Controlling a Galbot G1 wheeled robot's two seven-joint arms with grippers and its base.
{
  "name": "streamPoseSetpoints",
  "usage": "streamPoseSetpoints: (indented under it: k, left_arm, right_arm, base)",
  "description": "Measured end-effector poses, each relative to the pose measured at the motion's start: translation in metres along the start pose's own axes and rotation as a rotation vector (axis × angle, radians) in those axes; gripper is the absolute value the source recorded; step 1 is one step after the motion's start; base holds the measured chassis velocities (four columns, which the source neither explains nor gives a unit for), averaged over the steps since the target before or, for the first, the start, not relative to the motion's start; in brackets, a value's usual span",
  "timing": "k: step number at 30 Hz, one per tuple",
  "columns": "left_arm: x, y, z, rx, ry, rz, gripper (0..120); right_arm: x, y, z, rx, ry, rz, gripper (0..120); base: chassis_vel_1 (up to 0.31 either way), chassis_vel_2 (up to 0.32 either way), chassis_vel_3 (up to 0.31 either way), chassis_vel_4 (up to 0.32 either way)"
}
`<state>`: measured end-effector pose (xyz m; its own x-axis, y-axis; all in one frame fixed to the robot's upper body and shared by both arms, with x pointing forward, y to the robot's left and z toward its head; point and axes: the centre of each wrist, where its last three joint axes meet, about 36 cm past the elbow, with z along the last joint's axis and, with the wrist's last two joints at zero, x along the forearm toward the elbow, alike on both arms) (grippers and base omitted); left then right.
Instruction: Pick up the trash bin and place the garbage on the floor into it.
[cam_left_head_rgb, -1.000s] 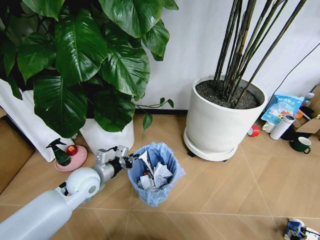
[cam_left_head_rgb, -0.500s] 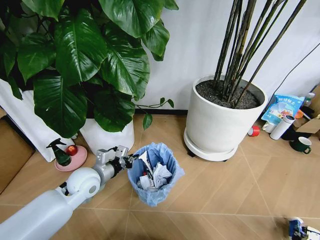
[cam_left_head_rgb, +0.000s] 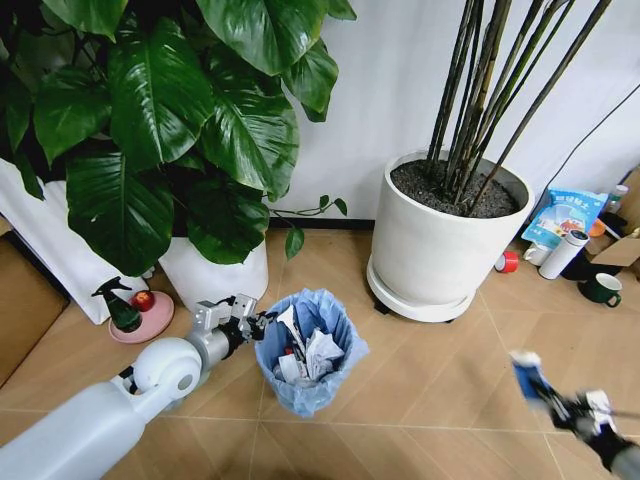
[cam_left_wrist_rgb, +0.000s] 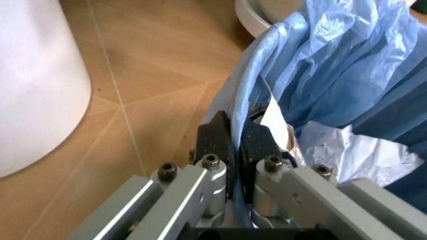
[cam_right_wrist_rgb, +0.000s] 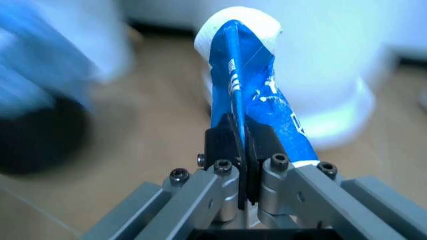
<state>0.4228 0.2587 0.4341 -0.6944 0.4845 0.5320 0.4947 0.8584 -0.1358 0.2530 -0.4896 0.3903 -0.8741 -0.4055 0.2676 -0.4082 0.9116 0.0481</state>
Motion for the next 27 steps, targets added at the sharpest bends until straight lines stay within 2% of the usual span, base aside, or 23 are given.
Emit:
streamPoseSetpoints:
  k: [2, 3, 6, 7, 12, 17, 22, 27]
  left_arm:
    - [-0.003, -0.003, 0.003, -0.004, 0.011, 0.01, 0]
    - [-0.003, -0.003, 0.003, -0.004, 0.011, 0.01, 0]
    - [-0.01, -0.008, 0.004, -0.008, 0.016, 0.025, 0]
    - [-0.01, -0.008, 0.004, -0.008, 0.016, 0.025, 0]
    - [-0.022, -0.015, 0.005, -0.006, 0.022, 0.049, 0]
    - [-0.029, -0.019, 0.006, -0.007, 0.032, 0.069, 0]
    - [-0.037, -0.026, 0.005, -0.009, 0.036, 0.095, 0]
    - [-0.047, -0.035, -0.009, -0.009, 0.02, 0.126, 0]
  right_arm:
    - [-0.029, 0.009, -0.024, 0.043, -0.083, -0.143, 0]
    - [-0.029, 0.009, -0.024, 0.043, -0.083, -0.143, 0]
    - [-0.072, 0.021, -0.051, 0.079, -0.161, -0.326, 0]
    - [-0.072, 0.021, -0.051, 0.079, -0.161, -0.326, 0]
    - [-0.112, 0.018, -0.076, 0.119, -0.207, -0.513, 0]
    - [-0.122, 0.01, -0.082, 0.136, -0.196, -0.61, 0]
    - [-0.134, 0.015, -0.074, 0.114, -0.196, -0.671, 0]
    - [-0.15, 0.022, -0.06, 0.077, -0.195, -0.71, 0]
  base:
    - [0.0, 0.0, 0.0, 0.0]
    - [0.0, 0.0, 0.0, 0.0]
    - [0.0, 0.0, 0.0, 0.0]
    - [0.0, 0.0, 0.0, 0.0]
    - [0.0, 0.0, 0.0, 0.0]
    - [0.0, 0.0, 0.0, 0.0]
    - [0.0, 0.0, 0.0, 0.0]
    - [0.0, 0.0, 0.0, 0.0]
